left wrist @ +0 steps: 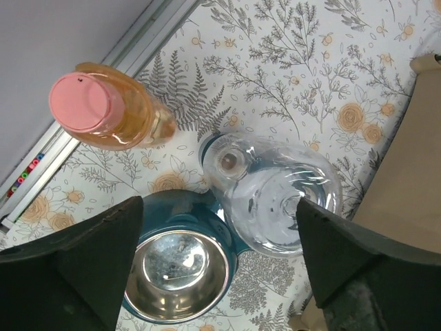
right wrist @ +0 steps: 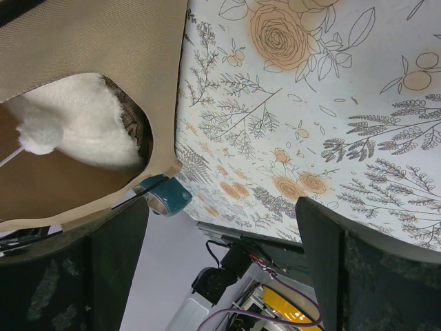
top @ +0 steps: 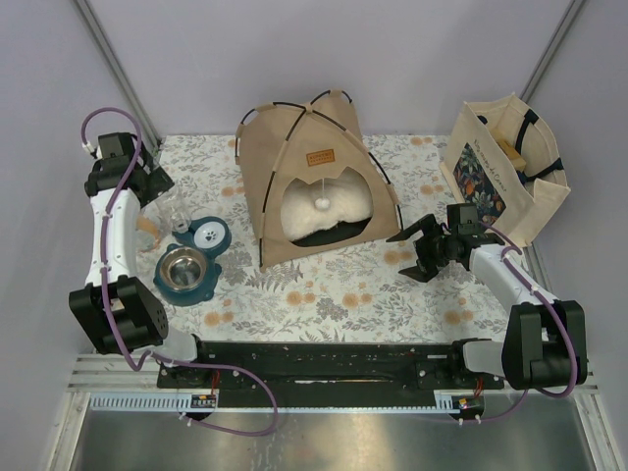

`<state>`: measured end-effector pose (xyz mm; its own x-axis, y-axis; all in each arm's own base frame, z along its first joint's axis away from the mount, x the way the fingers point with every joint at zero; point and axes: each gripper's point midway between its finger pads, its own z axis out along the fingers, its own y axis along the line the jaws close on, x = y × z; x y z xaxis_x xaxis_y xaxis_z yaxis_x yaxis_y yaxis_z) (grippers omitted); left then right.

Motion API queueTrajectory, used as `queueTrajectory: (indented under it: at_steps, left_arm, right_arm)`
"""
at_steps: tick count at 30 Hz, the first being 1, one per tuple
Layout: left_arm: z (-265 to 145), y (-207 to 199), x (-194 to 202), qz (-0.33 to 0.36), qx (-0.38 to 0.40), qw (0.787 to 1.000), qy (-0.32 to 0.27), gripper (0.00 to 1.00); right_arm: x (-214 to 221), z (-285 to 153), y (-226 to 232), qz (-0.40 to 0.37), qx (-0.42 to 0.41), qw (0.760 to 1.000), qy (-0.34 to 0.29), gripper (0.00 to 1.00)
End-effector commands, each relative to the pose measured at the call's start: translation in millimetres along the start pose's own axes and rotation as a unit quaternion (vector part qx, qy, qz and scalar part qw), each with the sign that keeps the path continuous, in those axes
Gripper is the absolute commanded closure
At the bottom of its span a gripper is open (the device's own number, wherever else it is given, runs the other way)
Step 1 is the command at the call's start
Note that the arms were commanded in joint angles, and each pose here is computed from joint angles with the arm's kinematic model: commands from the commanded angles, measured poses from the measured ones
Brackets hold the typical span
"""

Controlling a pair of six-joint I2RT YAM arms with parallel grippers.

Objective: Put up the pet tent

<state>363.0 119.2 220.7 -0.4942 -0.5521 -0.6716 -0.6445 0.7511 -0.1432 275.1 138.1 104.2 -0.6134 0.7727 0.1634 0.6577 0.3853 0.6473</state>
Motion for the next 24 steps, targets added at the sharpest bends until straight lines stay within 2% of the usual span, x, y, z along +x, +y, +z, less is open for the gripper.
queueTrajectory:
  at_steps: [1, 9, 14, 20, 24]
  left_arm:
    - [-25.2, 4.1, -11.3, 0.003, 0.001, 1.0, -0.015, 0.01]
    - [-61.7, -1.5, -34.0, -0.008, 0.027, 0.998, -0.057, 0.01]
    - [-86.8, -8.6, -34.6, -0.008, 0.066, 0.995, -0.068, 0.01]
    - [-110.0, -29.0, -1.3, 0.001, 0.16, 0.986, -0.037, 0.01]
    - [-126.3, -47.5, 37.6, 0.007, 0.239, 0.971, 0.004, 0.01]
  right_arm:
    - [-2.7, -9.6, 20.7, -0.015, -0.03, 0.999, -0.01, 0.01]
    - [-2.8, -12.1, 27.0, -0.03, -0.038, 0.999, -0.009, 0.01]
    - [-3.4, -15.1, 28.0, -0.043, -0.038, 0.998, -0.014, 0.0]
    - [-6.5, -26.1, 21.6, -0.084, -0.016, 0.996, -0.038, 0.01]
    - [-13.2, -43.5, 13.1, -0.126, 0.015, 0.989, -0.077, 0.0]
